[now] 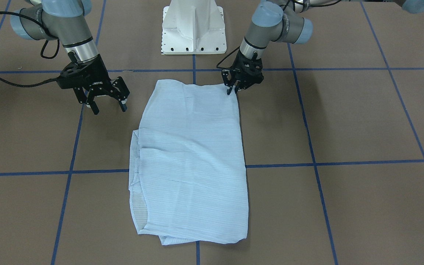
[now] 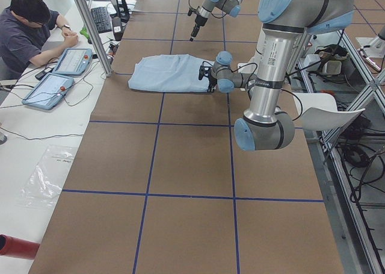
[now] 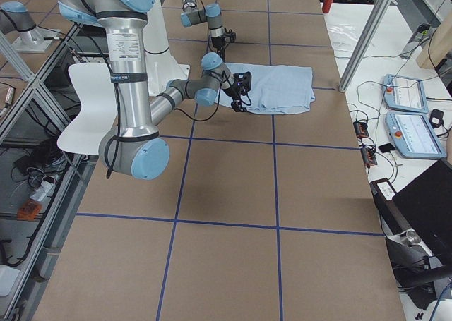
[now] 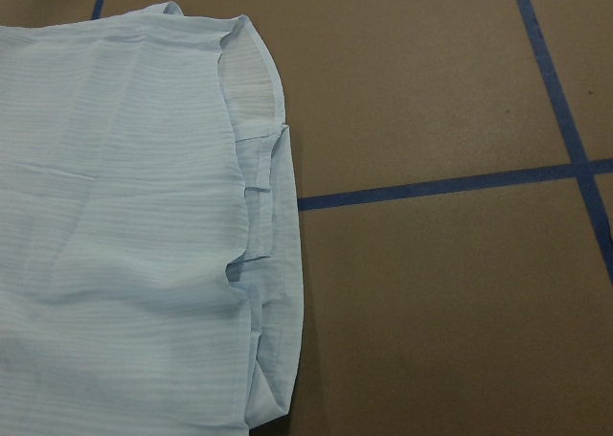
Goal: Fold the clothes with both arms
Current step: 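Move both grippers to the shirt's edges nearest the robot, then grasp the shirt's near corners with both grippers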
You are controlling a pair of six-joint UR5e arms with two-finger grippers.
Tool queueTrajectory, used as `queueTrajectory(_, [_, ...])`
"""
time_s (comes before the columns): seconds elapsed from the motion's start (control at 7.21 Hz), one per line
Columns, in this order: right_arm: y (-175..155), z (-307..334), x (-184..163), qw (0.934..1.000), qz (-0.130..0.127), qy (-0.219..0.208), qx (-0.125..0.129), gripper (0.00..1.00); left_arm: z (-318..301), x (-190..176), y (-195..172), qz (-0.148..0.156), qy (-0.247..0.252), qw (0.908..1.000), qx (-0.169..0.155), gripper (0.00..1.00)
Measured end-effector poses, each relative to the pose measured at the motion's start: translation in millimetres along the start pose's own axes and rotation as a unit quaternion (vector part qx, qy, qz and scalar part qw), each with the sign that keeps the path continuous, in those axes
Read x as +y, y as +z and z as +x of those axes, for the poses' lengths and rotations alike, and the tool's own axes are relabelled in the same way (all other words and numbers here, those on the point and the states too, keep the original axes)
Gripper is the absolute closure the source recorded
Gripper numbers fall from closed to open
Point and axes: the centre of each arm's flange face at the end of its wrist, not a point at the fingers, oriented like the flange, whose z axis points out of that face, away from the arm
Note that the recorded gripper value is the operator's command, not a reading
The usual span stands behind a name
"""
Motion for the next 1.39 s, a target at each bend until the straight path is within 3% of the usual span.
queueTrajectory(0.28, [0.0,-1.6,1.9,0.9997,-0.001,0.023,0.003,0.03,3.2,-0.1,-5.8,0.003,0.0,1.0,0.006,1.0])
queueTrajectory(0.55, [-2.5,-27.0,12.5,0.9952,-0.016,0.094,0.023,0.04,7.3,-0.7,-12.1,0.005,0.0,0.9999,0.012,1.0])
queueTrajectory(0.69, [-3.0,-61.9,21.8,0.9884,-0.029,0.141,0.051,0.04,8.1,-0.6,-12.9,0.006,-0.001,0.9999,0.013,1.0])
queueTrajectory(0.97, [-7.4,-128.8,62.0,0.9676,-0.05,0.227,0.099,0.02,9.6,-0.5,-14.1,0.006,-0.004,0.9999,0.015,1.0])
queueTrajectory(1.11, [-7.0,-144.6,92.1,0.9612,-0.054,0.248,0.109,0.01,10.2,-0.5,-14.8,0.006,-0.004,0.9998,0.016,1.0])
queueTrajectory(1.39, [7.1,-153.4,140.1,0.957,-0.044,0.257,0.127,0.0,11.7,-0.8,-15.9,0.007,-0.004,0.9998,0.018,1.0])
